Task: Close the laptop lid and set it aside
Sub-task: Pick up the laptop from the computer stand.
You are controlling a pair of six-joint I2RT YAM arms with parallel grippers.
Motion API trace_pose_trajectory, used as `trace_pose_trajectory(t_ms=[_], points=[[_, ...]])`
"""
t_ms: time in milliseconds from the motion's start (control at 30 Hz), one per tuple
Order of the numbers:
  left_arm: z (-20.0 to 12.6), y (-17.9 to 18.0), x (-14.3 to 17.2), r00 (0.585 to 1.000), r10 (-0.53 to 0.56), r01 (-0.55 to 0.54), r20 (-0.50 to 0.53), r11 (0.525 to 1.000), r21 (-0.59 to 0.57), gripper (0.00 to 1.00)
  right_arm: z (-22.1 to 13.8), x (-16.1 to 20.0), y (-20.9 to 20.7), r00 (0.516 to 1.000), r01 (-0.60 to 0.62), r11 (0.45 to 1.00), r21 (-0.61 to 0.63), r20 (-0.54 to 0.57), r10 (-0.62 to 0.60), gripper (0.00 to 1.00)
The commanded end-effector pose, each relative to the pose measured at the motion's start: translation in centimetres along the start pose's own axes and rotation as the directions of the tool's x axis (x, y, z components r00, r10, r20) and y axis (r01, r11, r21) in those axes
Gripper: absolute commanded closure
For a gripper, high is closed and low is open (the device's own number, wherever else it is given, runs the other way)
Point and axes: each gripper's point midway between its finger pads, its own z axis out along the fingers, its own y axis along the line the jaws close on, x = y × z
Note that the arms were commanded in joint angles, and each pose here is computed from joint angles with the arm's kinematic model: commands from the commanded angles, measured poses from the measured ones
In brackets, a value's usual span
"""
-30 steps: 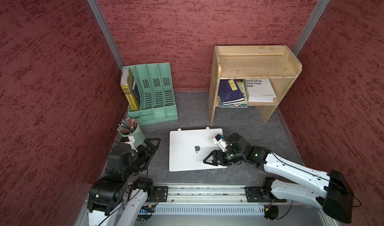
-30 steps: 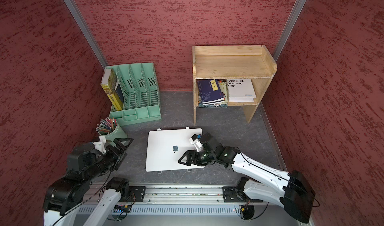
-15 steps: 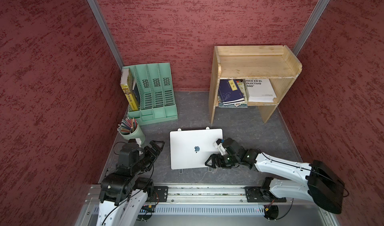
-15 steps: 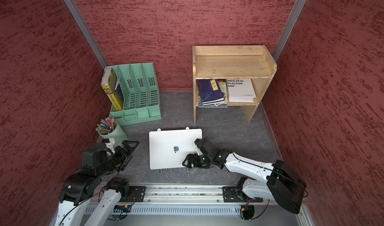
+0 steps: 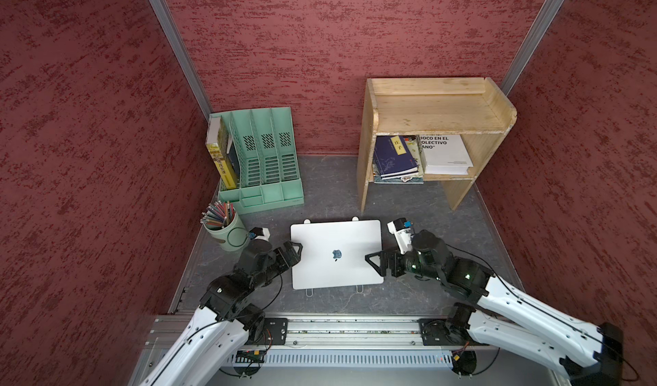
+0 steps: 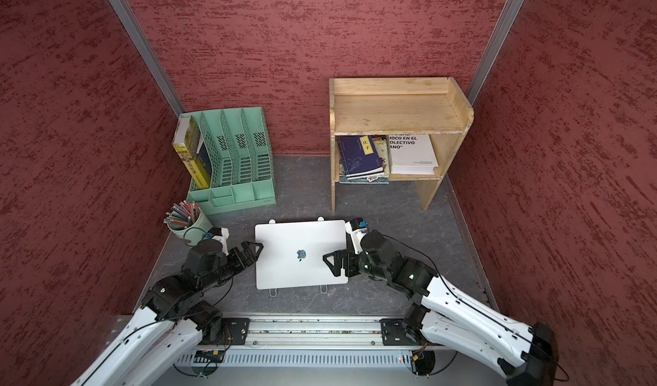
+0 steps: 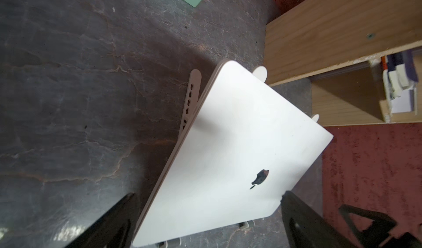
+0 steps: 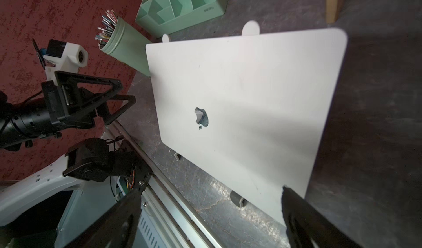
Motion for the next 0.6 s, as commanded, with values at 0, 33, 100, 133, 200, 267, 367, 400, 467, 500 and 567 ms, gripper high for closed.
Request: trace_pose_trajectory(t_ms=[0, 33, 100, 133, 200, 267, 367, 400, 467, 500, 567], points=[[1.4, -1.1, -2.3, 0.978, 0.136, -0.135, 0.159, 0.991, -0.018, 0.00, 0.0, -0.3, -3.5, 0.996, 0.080, 0.989, 0.122, 0.019, -0.083, 0.02], [1.9, -0.8, -2.0, 0.976, 0.141, -0.138, 0.163, 0.990, -0.032, 0.00, 0.1, -0.6, -4.0, 0.997, 0.068, 0.990, 0.127, 0.023, -0.071, 0.02], [2.4, 0.1, -1.6, 0.975, 0.139, -0.132, 0.173, 0.990, -0.052, 0.00, 0.5, -0.8, -5.0, 0.999, 0.036, 0.992, 0.119, 0.019, -0.038, 0.02], [2.4, 0.7, -1.5, 0.975, 0.130, -0.120, 0.180, 0.991, -0.064, 0.00, 0.7, -0.9, -5.4, 1.000, 0.019, 0.994, 0.109, 0.021, -0.021, 0.02], [2.1, 1.2, -1.4, 0.971, 0.128, -0.118, 0.200, 0.991, -0.064, 0.00, 1.4, -0.5, -6.0, 1.000, -0.020, 0.997, 0.071, 0.004, 0.020, 0.02], [1.9, 1.9, -1.3, 0.967, 0.132, -0.120, 0.217, 0.990, -0.067, 0.01, 2.2, -0.3, -6.2, 0.999, -0.044, 0.999, 0.029, -0.006, 0.044, 0.02], [2.1, 2.4, -0.9, 0.961, 0.135, -0.129, 0.240, 0.991, -0.040, 0.02, 3.2, 0.0, -6.1, 0.998, -0.063, 0.997, -0.038, -0.028, 0.062, 0.04], [2.4, 2.1, -0.7, 0.960, 0.135, -0.137, 0.246, 0.991, -0.008, 0.02, 3.5, 0.0, -6.0, 0.998, -0.066, 0.996, -0.056, -0.029, 0.064, 0.06], [3.1, 1.4, -0.1, 0.958, 0.131, -0.153, 0.255, 0.986, 0.066, 0.03, 4.1, 0.1, -6.3, 0.997, -0.074, 0.995, -0.067, -0.031, 0.072, 0.09], [3.4, 1.1, 0.1, 0.957, 0.126, -0.158, 0.262, 0.982, 0.104, 0.03, 4.4, 0.0, -6.4, 0.997, -0.077, 0.994, -0.074, -0.027, 0.075, 0.10], [3.9, 0.7, 0.3, 0.952, 0.115, -0.164, 0.283, 0.974, 0.155, 0.03, 4.8, 0.3, -6.9, 0.995, -0.094, 0.992, -0.081, -0.031, 0.092, 0.12]])
